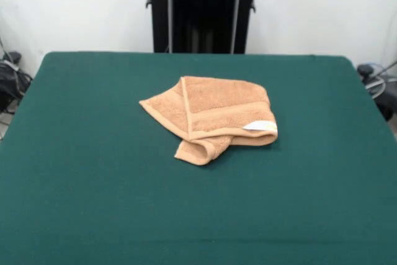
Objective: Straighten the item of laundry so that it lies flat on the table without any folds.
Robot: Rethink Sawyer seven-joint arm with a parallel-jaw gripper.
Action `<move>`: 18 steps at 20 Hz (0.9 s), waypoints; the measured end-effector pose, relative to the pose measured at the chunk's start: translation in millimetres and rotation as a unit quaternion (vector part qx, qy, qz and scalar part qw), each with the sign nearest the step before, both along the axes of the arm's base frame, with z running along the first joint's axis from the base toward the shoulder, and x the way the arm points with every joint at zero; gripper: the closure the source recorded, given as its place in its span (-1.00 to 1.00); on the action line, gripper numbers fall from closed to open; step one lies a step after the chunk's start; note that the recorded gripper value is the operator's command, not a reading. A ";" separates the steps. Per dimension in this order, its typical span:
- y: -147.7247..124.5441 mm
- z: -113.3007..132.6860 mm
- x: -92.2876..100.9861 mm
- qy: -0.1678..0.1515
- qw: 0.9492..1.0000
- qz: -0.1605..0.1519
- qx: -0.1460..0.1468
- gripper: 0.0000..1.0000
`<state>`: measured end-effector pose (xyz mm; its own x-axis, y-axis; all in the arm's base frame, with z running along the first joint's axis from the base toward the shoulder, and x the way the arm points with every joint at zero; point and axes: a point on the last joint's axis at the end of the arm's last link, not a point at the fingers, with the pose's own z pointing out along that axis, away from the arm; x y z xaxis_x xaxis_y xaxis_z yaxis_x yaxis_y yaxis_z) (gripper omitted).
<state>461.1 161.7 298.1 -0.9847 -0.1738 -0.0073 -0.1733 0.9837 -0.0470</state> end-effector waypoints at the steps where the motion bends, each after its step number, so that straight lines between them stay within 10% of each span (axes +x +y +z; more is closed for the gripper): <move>1: -5.9 -4.0 3.8 -0.002 1.000 -0.006 0.000 -1.00; 18: -60.5 -70.9 29.3 -0.006 0.999 -0.043 -0.009 -1.00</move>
